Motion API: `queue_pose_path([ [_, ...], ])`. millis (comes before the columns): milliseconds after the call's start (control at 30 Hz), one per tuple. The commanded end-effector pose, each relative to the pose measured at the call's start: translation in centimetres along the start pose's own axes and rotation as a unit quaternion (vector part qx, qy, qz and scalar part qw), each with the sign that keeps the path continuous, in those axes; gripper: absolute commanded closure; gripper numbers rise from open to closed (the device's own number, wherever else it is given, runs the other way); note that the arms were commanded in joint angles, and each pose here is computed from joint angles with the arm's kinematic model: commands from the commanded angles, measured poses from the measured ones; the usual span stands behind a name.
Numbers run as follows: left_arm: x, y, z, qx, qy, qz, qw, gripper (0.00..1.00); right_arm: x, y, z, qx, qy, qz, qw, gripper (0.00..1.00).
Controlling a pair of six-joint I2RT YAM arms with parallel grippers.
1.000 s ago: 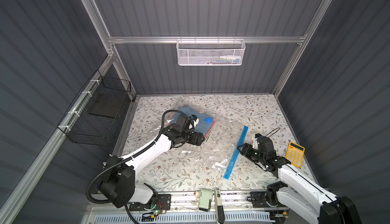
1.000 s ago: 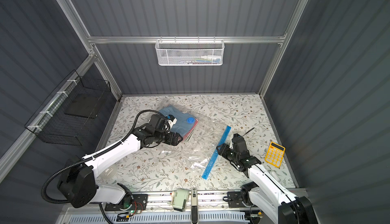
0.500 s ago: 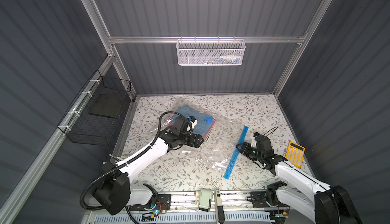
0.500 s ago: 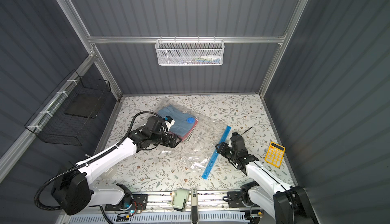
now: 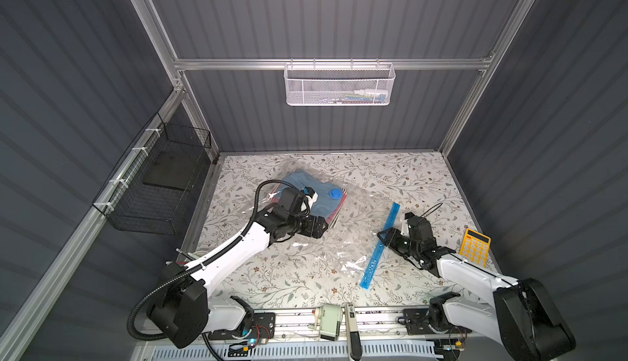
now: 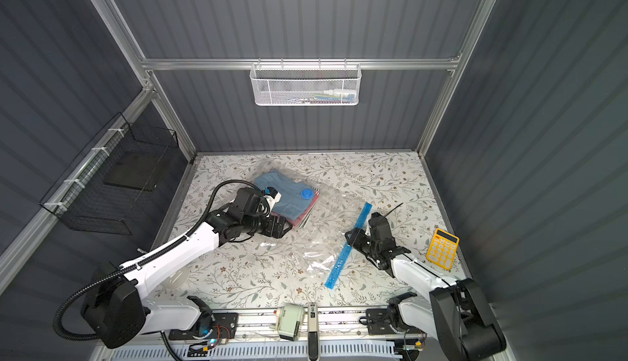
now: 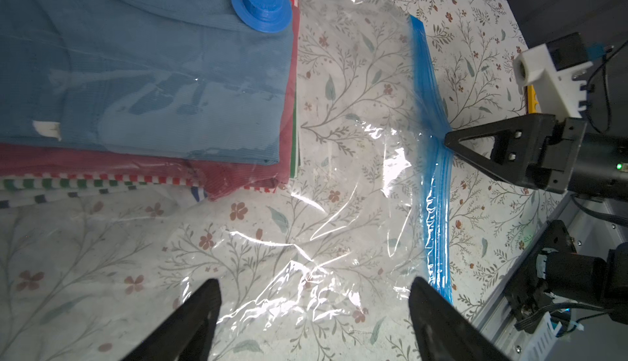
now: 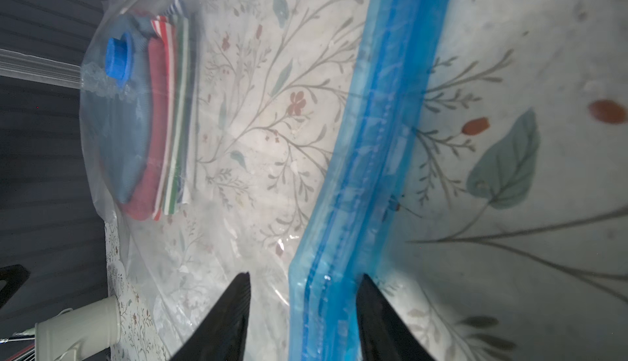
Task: Take the tank top out of the vacuum bag
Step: Open the vacuum bag at the center of the board.
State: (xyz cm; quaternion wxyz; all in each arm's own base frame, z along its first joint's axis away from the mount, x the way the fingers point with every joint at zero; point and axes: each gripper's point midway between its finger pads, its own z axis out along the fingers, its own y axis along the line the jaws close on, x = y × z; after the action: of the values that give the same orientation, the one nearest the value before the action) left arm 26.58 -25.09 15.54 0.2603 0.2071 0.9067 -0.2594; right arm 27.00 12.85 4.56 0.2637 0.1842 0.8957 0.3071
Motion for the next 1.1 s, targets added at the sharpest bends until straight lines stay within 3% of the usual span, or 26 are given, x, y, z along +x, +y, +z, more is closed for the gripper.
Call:
queue_pose_path([
  [0, 0.9, -0.5, -0.7, 0.009, 0.007, -0.007, 1.0, 0.12, -0.9, 1.8, 0.1, -0.031, -0.009, -0.007, 0.999, 0.51],
  [400, 0.7, -0.3, -1.2, -0.001, 0.0, -0.001, 1.0, 0.12, -1.7, 3.7, -0.9, -0.072, -0.028, -0.024, 0.997, 0.7],
  [633, 0.3, 0.2, -1.8, -0.022, -0.007, 0.013, 1.0, 0.11, -1.7, 5.9, -2.0, -0.111, -0.019, -0.05, 0.992, 1.0],
  [900, -1.6, -2.1, -2.4, 0.018, -0.038, -0.006, 0.999, 0.15, -1.9, 8.1, -4.0, -0.157, -0.037, -0.061, 0.985, 1.0],
  [1067, -2.5, -5.1, -0.9, 0.004, -0.051, 0.029, 0.998, 0.16, -2.8, 9.6, -5.5, -0.177, -0.057, -0.067, 0.98, 1.0],
])
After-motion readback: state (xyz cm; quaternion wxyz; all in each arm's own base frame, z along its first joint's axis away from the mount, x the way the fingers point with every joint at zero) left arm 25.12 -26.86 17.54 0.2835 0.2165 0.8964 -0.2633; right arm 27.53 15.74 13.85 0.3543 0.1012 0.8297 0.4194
